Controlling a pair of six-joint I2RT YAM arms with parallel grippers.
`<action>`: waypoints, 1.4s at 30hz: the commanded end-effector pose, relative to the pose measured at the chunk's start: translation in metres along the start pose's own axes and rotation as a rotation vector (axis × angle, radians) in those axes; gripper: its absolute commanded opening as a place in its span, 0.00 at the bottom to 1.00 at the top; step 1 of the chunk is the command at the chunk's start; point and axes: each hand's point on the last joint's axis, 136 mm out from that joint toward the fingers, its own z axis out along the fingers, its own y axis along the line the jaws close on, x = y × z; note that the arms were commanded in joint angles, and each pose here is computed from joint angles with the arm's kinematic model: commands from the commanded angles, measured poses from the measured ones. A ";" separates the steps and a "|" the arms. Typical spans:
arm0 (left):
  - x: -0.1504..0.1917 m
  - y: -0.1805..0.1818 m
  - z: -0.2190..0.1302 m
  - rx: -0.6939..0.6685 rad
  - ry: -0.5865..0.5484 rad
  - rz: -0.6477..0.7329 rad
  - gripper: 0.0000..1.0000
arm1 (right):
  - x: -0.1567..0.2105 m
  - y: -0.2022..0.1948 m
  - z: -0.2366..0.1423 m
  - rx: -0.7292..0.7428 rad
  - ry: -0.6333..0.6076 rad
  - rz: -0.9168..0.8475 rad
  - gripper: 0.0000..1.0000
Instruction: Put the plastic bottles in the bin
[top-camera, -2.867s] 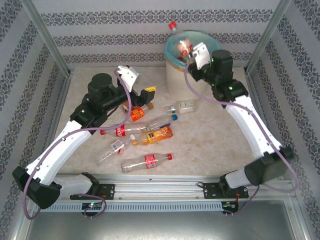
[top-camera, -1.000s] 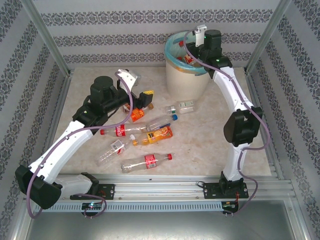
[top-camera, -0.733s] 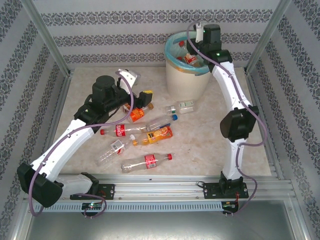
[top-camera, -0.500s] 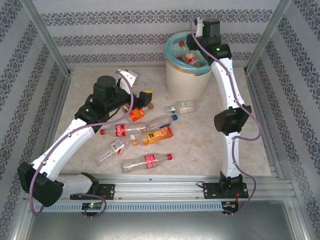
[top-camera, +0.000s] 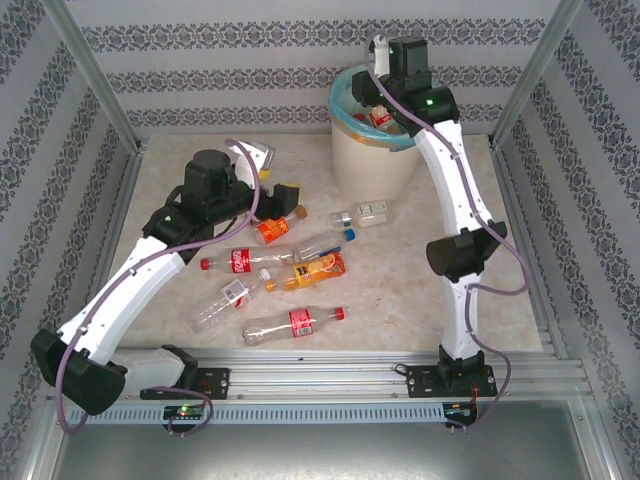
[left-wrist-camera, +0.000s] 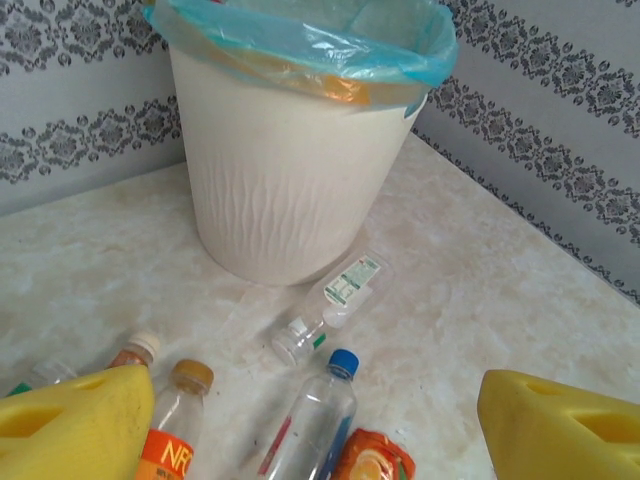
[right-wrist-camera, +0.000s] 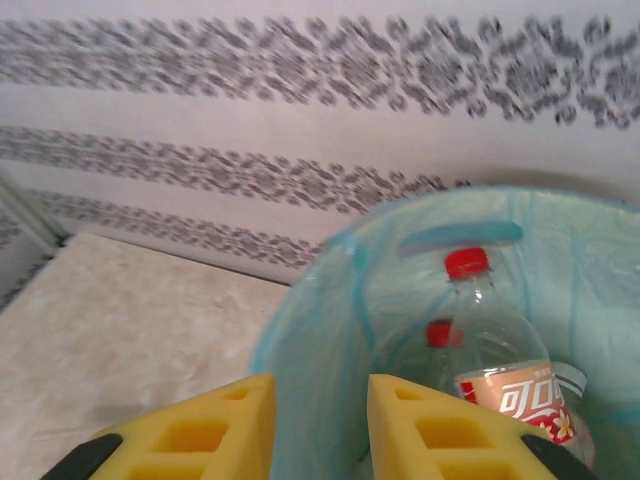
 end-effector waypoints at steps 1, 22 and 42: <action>0.000 -0.001 -0.030 -0.018 0.006 -0.037 0.84 | -0.011 0.042 -0.058 -0.052 -0.043 -0.123 0.35; 0.142 -0.038 -0.142 0.031 0.538 -0.279 0.80 | 0.323 0.211 -0.187 -0.852 0.189 -0.837 0.62; 0.177 0.058 -0.146 -0.542 0.351 -0.428 0.81 | 0.459 0.291 -0.122 -0.923 0.498 -1.161 0.71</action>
